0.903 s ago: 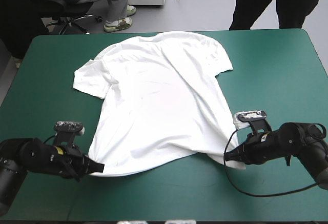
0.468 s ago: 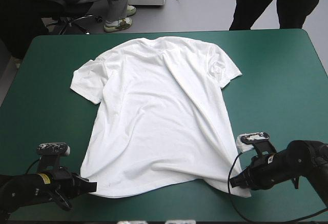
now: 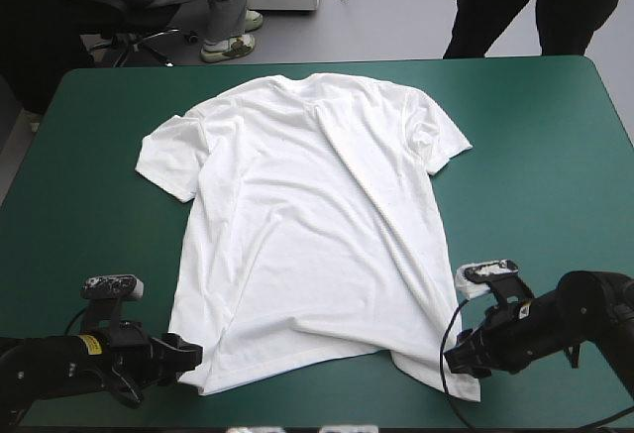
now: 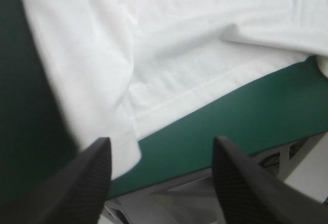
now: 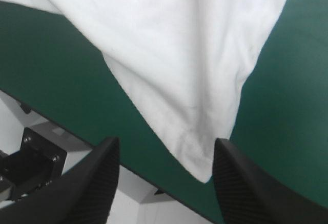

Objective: Fold the cloth

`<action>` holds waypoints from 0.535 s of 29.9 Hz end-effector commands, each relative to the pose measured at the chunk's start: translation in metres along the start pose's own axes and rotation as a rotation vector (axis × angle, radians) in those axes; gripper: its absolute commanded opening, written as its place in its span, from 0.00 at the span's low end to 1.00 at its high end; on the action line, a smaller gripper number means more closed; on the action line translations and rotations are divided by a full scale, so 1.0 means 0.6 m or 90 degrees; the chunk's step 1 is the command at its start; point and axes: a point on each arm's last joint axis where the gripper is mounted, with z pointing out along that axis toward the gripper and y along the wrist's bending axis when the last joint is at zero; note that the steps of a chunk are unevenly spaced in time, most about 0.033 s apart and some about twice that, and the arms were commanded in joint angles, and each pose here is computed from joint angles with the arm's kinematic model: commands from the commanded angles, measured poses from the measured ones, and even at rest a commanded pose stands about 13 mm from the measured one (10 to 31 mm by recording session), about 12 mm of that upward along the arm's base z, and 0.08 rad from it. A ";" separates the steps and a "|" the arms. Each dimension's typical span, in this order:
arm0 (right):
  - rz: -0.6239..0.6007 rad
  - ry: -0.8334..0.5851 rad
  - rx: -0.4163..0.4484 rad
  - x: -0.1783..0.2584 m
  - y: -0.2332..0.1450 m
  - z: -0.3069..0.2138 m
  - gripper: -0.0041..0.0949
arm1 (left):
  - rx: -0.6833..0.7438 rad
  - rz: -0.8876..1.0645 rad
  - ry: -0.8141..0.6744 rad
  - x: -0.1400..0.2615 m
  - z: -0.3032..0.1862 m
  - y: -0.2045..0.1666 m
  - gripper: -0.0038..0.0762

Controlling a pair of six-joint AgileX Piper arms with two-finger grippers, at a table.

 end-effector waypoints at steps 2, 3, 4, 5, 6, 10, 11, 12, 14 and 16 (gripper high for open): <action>-0.019 -0.133 0.038 -0.046 0.017 -0.074 0.62 | -0.016 0.012 -0.052 -0.021 -0.041 -0.015 0.68; -0.027 -0.166 0.061 -0.056 0.018 -0.094 0.61 | -0.033 0.018 -0.077 -0.028 -0.051 -0.015 0.66; -0.033 -0.192 0.082 -0.064 0.019 -0.109 0.61 | -0.056 0.022 -0.099 -0.039 -0.059 -0.014 0.65; -0.042 -0.219 0.105 -0.073 0.020 -0.128 0.61 | -0.077 0.025 -0.113 -0.050 -0.065 -0.012 0.64; -0.050 -0.239 0.127 -0.082 0.021 -0.145 0.60 | -0.092 0.028 -0.112 -0.062 -0.066 -0.011 0.63; -0.055 -0.291 0.162 -0.110 0.028 -0.189 0.58 | -0.141 0.038 -0.090 -0.113 -0.058 -0.006 0.61; -0.058 -0.302 0.162 -0.117 0.030 -0.198 0.57 | -0.149 0.040 -0.088 -0.134 -0.052 -0.005 0.61; -0.060 -0.309 0.162 -0.125 0.032 -0.203 0.57 | -0.149 0.042 -0.093 -0.149 -0.047 -0.005 0.61; -0.062 -0.318 0.163 -0.139 0.034 -0.210 0.57 | -0.149 0.043 -0.109 -0.190 -0.035 -0.006 0.61; -0.061 -0.317 0.160 -0.151 0.034 -0.211 0.57 | -0.151 0.041 -0.103 -0.223 -0.021 -0.006 0.61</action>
